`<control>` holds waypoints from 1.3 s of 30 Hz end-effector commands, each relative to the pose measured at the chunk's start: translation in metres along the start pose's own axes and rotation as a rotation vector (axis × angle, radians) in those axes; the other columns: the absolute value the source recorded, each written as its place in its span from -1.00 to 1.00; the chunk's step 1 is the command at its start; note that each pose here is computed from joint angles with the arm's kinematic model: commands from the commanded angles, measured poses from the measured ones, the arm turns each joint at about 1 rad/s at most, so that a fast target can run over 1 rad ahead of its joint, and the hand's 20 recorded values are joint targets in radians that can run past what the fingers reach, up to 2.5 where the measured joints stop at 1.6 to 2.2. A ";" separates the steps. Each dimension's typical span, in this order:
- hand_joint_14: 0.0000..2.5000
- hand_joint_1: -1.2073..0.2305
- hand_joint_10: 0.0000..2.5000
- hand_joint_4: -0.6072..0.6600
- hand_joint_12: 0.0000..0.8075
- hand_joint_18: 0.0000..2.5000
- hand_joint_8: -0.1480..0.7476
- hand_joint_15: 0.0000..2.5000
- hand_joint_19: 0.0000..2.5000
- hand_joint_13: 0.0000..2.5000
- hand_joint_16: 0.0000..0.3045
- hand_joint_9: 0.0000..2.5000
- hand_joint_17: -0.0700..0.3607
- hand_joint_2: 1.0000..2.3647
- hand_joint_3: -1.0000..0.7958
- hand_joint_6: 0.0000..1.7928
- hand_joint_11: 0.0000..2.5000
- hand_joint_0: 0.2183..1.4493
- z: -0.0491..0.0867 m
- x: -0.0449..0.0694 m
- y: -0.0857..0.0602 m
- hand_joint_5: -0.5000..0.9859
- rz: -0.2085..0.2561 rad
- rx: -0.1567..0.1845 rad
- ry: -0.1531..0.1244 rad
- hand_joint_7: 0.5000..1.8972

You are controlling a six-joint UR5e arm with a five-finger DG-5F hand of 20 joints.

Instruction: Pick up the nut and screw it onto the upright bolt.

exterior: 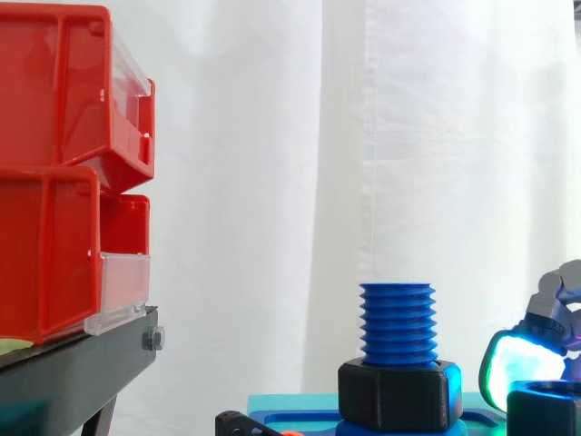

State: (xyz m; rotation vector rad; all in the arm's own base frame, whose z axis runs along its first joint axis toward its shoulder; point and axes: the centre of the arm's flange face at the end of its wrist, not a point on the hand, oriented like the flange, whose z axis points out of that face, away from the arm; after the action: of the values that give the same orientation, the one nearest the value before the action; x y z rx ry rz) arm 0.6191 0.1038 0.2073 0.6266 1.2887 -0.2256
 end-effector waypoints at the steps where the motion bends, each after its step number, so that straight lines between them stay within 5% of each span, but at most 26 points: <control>1: -1.00 -0.27 -1.00 0.38 -0.38 -0.67 -0.12 -1.00 -1.00 -0.51 -0.83 -0.63 -0.41 -1.00 -0.44 -0.44 -1.00 -0.55 0.001 -0.001 0.002 -0.58 0.001 -0.017 0.000 -0.09; 6: -1.00 -0.24 -1.00 0.38 -0.39 -0.66 -0.11 -1.00 -1.00 -0.51 -0.83 -0.62 -0.41 -1.00 -0.44 -0.44 -1.00 -0.55 0.006 -0.008 0.009 -0.58 0.002 -0.033 0.004 -0.07; 13: -1.00 -0.23 -1.00 0.40 -0.39 -0.65 -0.11 -1.00 -1.00 -0.50 -0.84 -0.61 -0.41 -1.00 -0.44 -0.44 -1.00 -0.54 0.009 -0.040 0.008 -0.57 -0.007 -0.061 0.065 -0.05; 20: -1.00 -0.21 -1.00 0.40 -0.40 -0.64 -0.10 -1.00 -1.00 -0.49 -0.84 -0.61 -0.41 -1.00 -0.44 -0.44 -1.00 -0.54 0.010 -0.050 0.008 -0.57 -0.014 -0.083 0.130 -0.05; 23: -1.00 -0.21 -1.00 0.39 -0.39 -0.64 -0.10 -1.00 -1.00 -0.48 -0.84 -0.60 -0.42 -1.00 -0.44 -0.44 -1.00 -0.54 0.018 -0.071 0.012 -0.56 -0.001 -0.072 0.139 -0.05; 29: -1.00 -0.19 -1.00 0.39 -0.39 -0.63 -0.09 -1.00 -1.00 -0.47 -0.84 -0.60 -0.42 -1.00 -0.44 -0.44 -1.00 -0.54 0.025 -0.093 0.010 -0.56 -0.014 -0.082 0.161 -0.05; 39: -1.00 -0.18 -1.00 0.40 -0.39 -0.63 -0.09 -1.00 -1.00 -0.47 -0.84 -0.59 -0.42 -1.00 -0.44 -0.44 -1.00 -0.54 0.054 -0.120 0.020 -0.56 0.059 -0.216 0.167 -0.04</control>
State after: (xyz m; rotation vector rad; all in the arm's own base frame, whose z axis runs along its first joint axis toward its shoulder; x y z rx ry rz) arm 0.6341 0.0709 0.3262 0.5259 1.4329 -0.0199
